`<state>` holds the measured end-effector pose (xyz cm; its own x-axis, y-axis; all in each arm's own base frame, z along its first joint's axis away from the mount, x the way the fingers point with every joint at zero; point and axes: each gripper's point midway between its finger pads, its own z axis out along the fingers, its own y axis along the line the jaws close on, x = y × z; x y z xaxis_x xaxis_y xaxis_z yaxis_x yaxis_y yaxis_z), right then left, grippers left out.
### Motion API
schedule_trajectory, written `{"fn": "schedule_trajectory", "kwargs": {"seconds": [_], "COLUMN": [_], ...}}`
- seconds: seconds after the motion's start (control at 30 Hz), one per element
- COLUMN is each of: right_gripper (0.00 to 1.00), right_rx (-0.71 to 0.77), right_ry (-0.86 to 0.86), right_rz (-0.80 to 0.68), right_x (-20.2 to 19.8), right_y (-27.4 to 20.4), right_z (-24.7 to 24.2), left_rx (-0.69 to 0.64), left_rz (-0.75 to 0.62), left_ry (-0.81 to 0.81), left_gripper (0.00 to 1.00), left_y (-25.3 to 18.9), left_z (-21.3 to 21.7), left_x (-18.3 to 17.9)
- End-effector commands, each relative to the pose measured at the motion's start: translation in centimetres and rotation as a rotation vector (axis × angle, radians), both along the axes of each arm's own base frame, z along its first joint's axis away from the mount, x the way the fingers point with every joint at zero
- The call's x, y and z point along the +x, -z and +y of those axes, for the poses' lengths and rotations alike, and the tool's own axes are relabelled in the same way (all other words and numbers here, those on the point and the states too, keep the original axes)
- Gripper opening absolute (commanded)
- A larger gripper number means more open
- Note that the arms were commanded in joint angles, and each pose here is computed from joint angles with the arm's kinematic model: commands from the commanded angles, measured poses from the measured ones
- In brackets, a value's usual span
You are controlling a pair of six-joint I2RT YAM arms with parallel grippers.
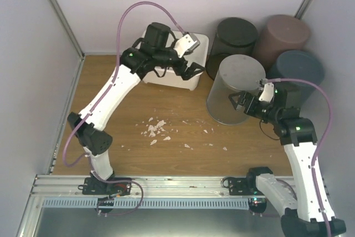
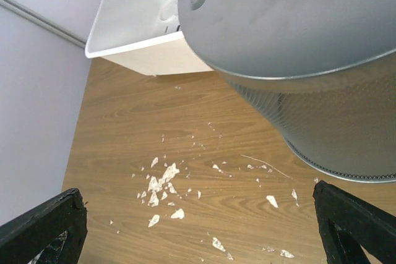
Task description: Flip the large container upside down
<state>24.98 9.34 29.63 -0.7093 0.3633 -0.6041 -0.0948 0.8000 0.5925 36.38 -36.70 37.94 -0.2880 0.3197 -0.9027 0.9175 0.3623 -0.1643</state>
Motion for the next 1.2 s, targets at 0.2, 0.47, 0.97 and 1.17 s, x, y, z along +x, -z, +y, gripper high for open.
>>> {"fn": "schedule_trajectory", "kwargs": {"seconds": [0.2,0.47,0.97,1.17], "right_gripper": [1.0,1.0,1.0,1.0], "right_rx": [0.026,0.032,0.022,0.026], "right_ry": [-0.069,-0.079,-0.079,-0.077], "right_rz": [-0.023,-0.019,0.0,0.005], "right_x": [-3.2,-3.8,-4.1,-4.1], "right_y": [-0.7,-0.1,1.4,1.8], "right_z": [0.9,1.0,0.9,1.0], "left_rx": [0.847,0.918,0.943,0.969], "left_rz": [-0.663,-0.844,-0.78,-0.714], "left_ry": [0.009,-0.077,0.183,0.201], "left_gripper": [0.99,0.99,0.96,0.88], "left_y": [12.6,10.8,18.8,20.5], "left_z": [14.0,16.1,14.6,14.2], "left_x": [5.9,12.5,11.9,14.0]}}
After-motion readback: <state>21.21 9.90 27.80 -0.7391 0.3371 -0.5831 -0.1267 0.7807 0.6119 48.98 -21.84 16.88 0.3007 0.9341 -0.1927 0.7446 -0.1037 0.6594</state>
